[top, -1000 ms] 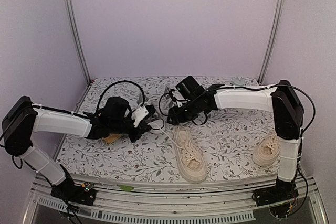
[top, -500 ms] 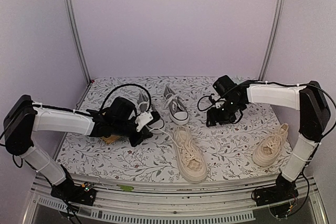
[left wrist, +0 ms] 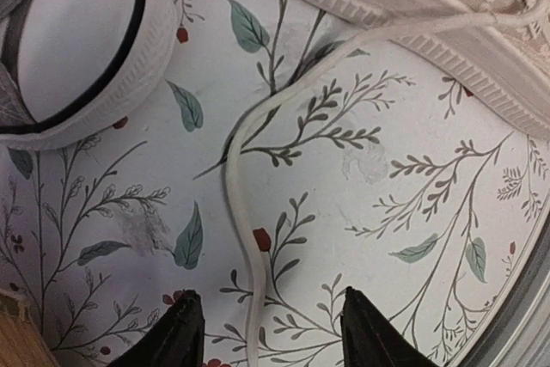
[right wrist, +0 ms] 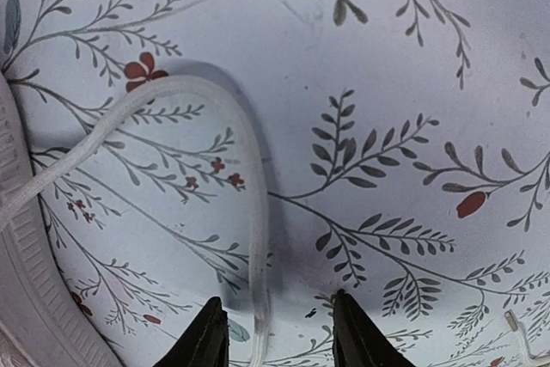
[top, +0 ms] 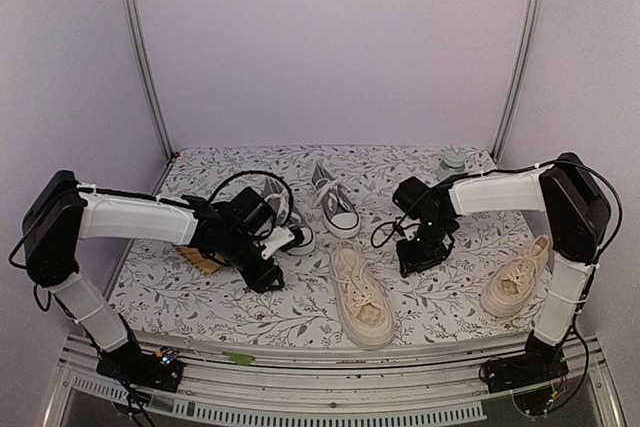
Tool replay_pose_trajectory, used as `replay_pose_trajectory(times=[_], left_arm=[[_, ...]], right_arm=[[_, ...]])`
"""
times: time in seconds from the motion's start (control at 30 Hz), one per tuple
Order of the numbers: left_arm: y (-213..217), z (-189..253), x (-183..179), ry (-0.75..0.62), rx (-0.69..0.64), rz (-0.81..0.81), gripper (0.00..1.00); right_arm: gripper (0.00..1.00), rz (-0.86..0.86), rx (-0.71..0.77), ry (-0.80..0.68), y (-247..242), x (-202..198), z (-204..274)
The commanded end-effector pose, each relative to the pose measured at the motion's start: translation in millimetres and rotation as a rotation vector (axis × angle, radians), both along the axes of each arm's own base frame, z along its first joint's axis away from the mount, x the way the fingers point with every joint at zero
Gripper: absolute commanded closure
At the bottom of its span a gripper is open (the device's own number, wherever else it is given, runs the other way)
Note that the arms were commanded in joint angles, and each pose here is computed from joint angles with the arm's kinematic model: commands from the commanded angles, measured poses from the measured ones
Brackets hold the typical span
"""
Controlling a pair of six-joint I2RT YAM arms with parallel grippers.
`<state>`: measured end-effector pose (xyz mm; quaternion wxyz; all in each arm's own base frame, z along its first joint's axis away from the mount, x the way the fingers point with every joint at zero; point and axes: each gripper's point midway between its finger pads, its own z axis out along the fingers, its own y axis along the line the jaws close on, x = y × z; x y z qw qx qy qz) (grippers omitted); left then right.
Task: Tie the shoes
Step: Place the shoelace at the center of the board, then pick up the shoelace from the center of the board.
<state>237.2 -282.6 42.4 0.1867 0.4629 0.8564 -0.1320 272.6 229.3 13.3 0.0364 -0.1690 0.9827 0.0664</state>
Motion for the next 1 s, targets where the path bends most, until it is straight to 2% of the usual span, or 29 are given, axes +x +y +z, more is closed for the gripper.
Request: replay_pose_trajectory(times=[0.0, 0.07, 0.27, 0.37, 0.5, 0.57, 0.63, 0.67, 0.73, 0.83, 0.9, 0.97], left_arm=[[22, -7, -19, 0.134, 0.110, 0.126, 0.45], [25, -7, -27, 0.184, 0.119, 0.158, 0.46], [39, -25, -29, 0.213, 0.208, 0.200, 0.45], [47, -43, -29, 0.231, 0.269, 0.208, 0.47], [54, -64, -31, 0.268, 0.348, 0.207, 0.57], [56, -68, -32, 0.277, 0.368, 0.202, 0.73], [57, -67, -33, 0.274, 0.369, 0.196, 0.97], [57, -64, -31, 0.262, 0.365, 0.196, 1.00], [58, -55, -23, 0.210, 0.355, 0.213, 1.00], [61, -30, 3, 0.058, 0.340, 0.274, 1.00], [57, -8, 20, -0.046, 0.274, 0.311, 1.00], [48, 9, 25, -0.095, 0.189, 0.304, 1.00]], right_arm=[[0.62, 0.023, -0.117, 0.028, -14, -9, -27], [0.69, 0.023, -0.135, 0.018, -17, -7, -27], [0.98, 0.030, -0.154, -0.005, -22, -6, -27], [0.99, 0.023, -0.152, -0.048, -24, -1, -17], [0.99, -0.022, -0.099, -0.093, -30, 10, 3], [0.99, -0.050, -0.063, -0.113, -34, 16, 12], [0.99, -0.073, -0.019, -0.124, -36, 20, 20], [0.99, -0.077, 0.005, -0.130, -36, 23, 24], [0.99, -0.078, 0.059, -0.136, -32, 25, 32], [0.99, -0.075, 0.156, -0.140, -24, 29, 46], [0.99, -0.075, 0.209, -0.152, -20, 33, 56], [0.99, -0.053, 0.257, -0.164, -14, 33, 67]])
